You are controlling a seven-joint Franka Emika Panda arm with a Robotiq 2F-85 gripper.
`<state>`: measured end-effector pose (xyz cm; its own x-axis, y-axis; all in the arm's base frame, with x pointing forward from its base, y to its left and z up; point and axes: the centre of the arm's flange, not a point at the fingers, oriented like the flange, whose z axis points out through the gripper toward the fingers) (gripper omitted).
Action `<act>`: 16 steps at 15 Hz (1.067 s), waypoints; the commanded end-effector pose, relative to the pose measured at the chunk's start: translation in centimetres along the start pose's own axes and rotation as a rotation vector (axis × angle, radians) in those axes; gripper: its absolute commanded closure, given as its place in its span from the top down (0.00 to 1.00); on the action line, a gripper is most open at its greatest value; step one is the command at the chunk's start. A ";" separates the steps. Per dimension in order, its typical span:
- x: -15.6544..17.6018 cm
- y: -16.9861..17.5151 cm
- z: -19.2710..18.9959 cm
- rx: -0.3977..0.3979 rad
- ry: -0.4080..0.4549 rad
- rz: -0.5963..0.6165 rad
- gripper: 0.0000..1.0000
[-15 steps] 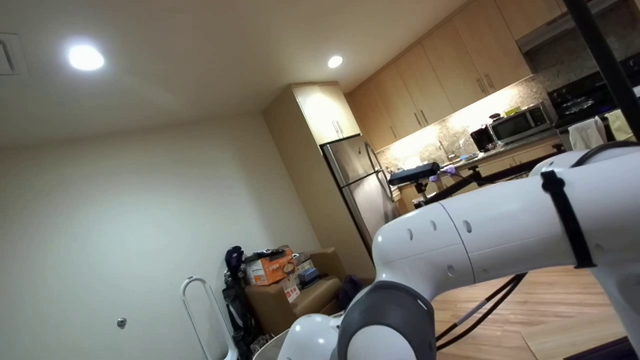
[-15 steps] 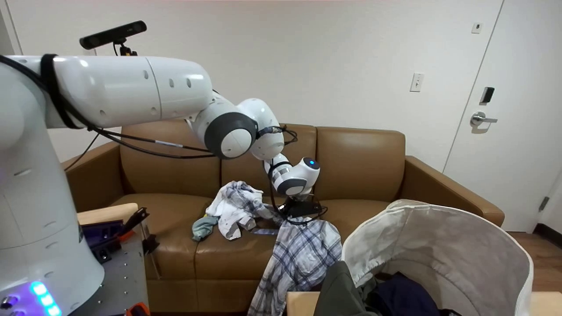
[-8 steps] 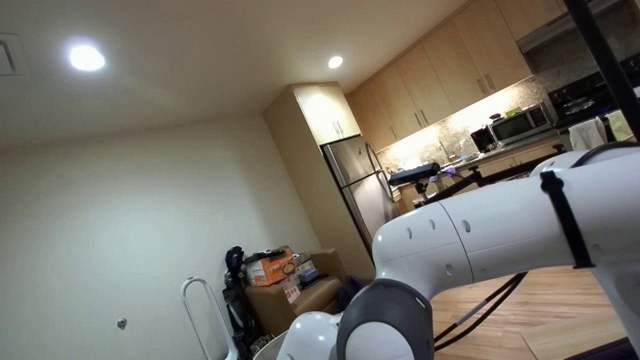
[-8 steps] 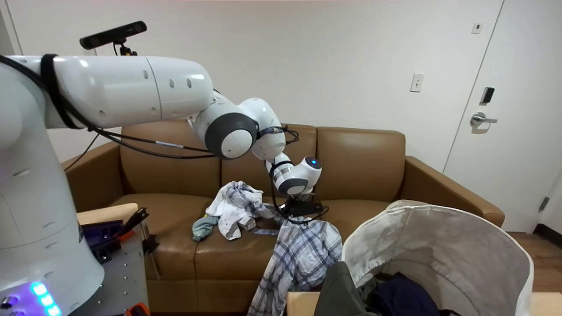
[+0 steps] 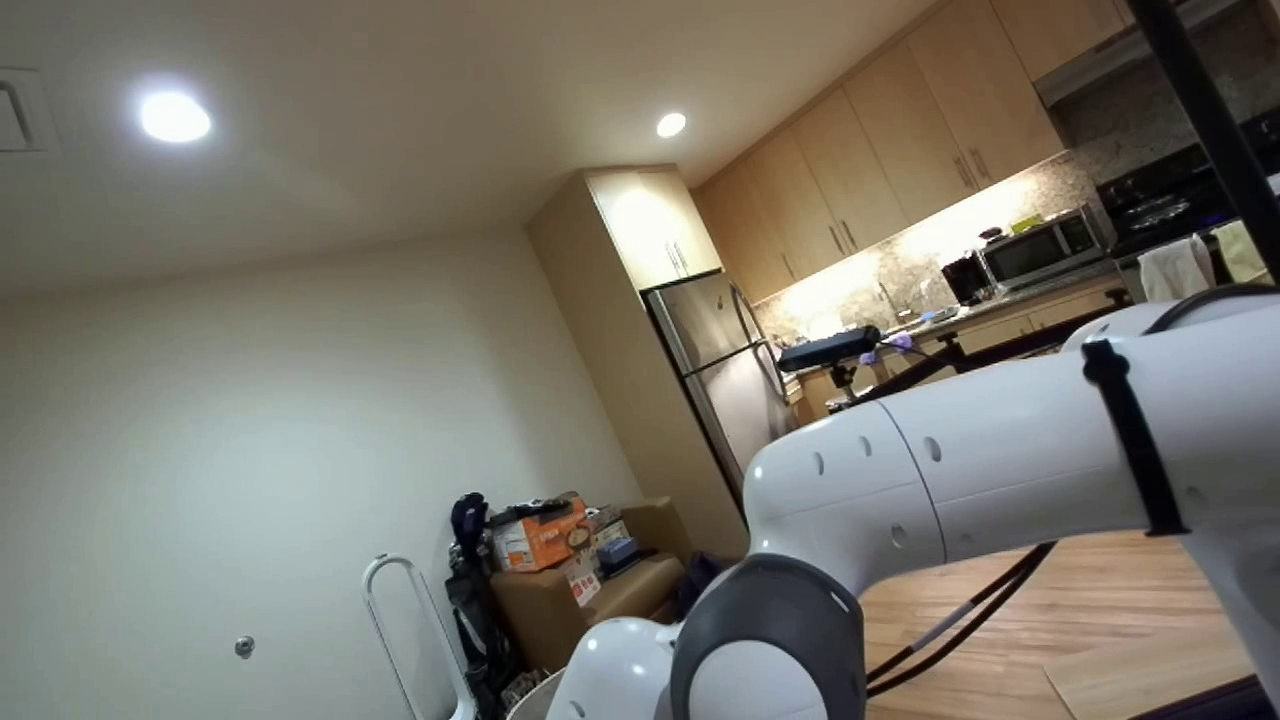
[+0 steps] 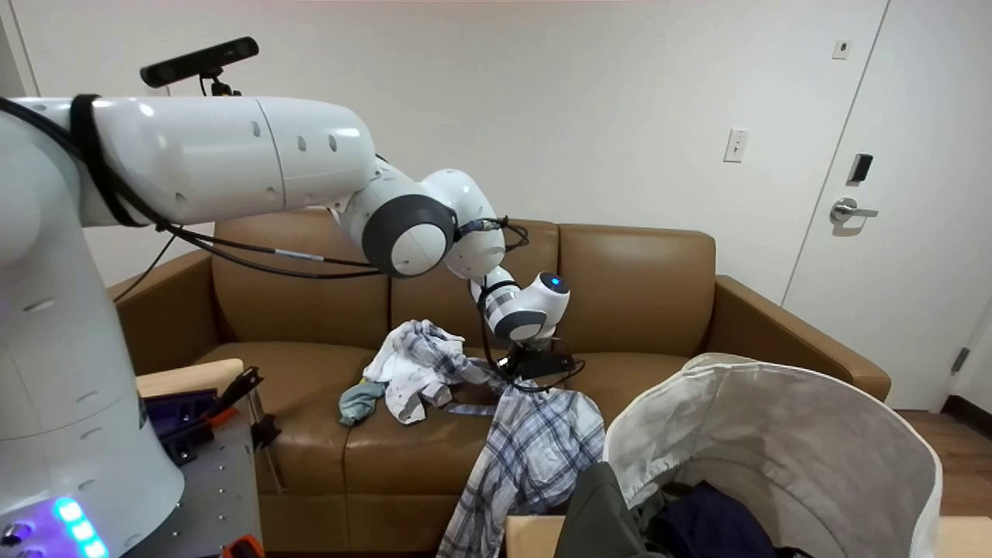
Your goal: Put the blue piece of clothing into the washing basket.
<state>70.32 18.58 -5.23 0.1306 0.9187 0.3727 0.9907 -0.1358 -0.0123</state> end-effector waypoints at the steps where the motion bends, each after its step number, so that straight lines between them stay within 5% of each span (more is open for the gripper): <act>1: 3.1 2.5 -8.3 -0.163 -0.081 -0.035 0.06; 9: 14.5 6.0 -26.8 -0.601 -0.230 -0.194 0.07; 10: 12.4 8.3 -23.1 -0.527 -0.184 -0.171 0.07; 13: 15.3 8.0 -26.6 -0.581 -0.199 -0.200 0.07; 16: 15.5 9.1 -25.5 -0.581 -0.176 -0.201 0.06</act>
<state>78.95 21.47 24.14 0.0076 0.9913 0.1317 0.8278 -0.0802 0.5553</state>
